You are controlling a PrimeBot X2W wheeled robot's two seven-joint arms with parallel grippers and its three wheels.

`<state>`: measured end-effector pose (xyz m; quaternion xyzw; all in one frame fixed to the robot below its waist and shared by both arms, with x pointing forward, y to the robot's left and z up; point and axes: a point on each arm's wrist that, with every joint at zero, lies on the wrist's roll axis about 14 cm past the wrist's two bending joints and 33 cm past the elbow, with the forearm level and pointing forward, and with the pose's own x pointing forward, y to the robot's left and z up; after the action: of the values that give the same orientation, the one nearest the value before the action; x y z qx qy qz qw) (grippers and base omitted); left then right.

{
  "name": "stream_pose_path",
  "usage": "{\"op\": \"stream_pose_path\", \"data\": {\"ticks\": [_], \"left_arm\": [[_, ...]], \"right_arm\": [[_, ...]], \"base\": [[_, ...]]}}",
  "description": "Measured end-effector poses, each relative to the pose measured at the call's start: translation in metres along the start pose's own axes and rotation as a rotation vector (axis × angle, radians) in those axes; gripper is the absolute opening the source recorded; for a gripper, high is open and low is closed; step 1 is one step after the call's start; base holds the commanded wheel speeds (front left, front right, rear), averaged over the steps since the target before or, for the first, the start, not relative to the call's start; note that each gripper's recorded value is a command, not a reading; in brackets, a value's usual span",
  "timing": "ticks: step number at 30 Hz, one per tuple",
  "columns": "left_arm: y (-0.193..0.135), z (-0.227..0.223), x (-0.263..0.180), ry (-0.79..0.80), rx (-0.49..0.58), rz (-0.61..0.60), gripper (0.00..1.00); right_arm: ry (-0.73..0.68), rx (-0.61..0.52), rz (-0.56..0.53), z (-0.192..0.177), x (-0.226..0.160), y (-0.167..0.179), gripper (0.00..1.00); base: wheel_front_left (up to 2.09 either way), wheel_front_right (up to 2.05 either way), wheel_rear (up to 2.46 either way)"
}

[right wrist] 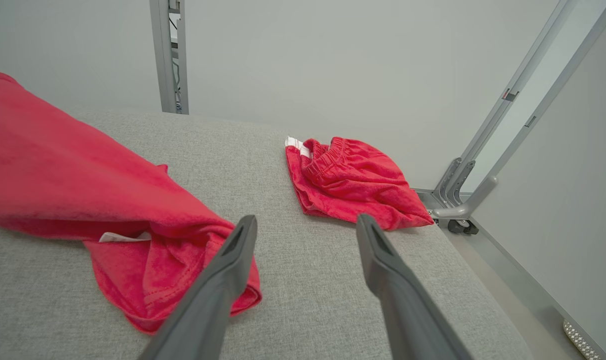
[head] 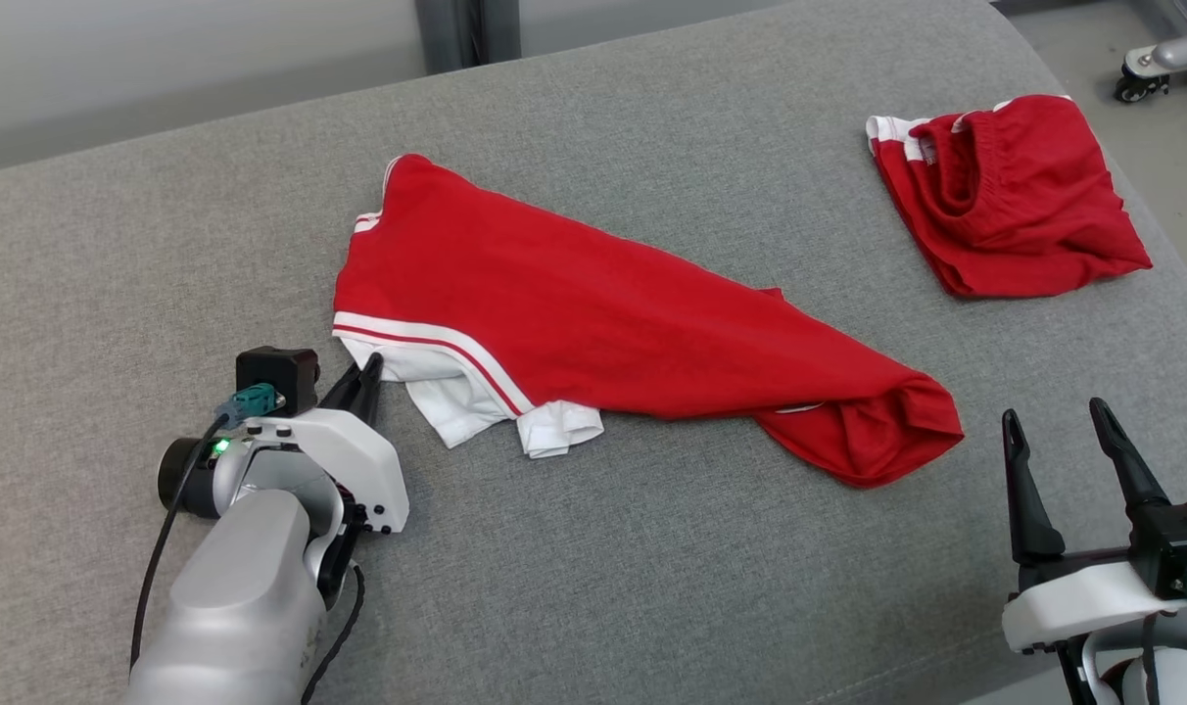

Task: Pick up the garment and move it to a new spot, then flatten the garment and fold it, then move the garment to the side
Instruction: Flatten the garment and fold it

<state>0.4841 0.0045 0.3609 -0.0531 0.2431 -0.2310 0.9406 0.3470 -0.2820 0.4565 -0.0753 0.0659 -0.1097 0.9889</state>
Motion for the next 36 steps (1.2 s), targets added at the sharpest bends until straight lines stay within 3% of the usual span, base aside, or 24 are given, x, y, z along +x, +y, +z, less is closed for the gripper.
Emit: {"op": "stream_pose_path", "data": {"ticks": [7, 13, 24, 30, 36], "left_arm": [[-0.002, 0.031, -0.005, -0.107, 0.029, -0.009, 0.00], [0.001, 0.090, -0.033, -0.332, 0.022, 0.006, 0.00], [0.046, 0.078, -0.140, -0.480, -0.008, 0.190, 0.00], [0.074, 0.044, -0.192, -0.417, -0.037, 0.340, 0.00], [0.108, 0.024, -0.220, -0.361, -0.074, 0.503, 0.00]], "right_arm": [[-0.018, 0.009, 0.007, 0.004, 0.004, 0.003, 1.00], [-0.042, 0.027, 0.040, 0.009, 0.009, 0.015, 1.00], [-0.099, 0.050, 0.186, 0.027, 0.021, 0.066, 1.00], [-0.142, 0.056, 0.279, 0.043, 0.027, 0.100, 1.00], [-0.130, 0.062, 0.308, 0.040, 0.029, 0.111, 1.00]], "base": [[0.00, 0.00, 0.00], [0.00, 0.00, 0.00], [0.00, 0.00, 0.00], [0.00, 0.00, 0.00], [0.00, 0.00, 0.00]]}}
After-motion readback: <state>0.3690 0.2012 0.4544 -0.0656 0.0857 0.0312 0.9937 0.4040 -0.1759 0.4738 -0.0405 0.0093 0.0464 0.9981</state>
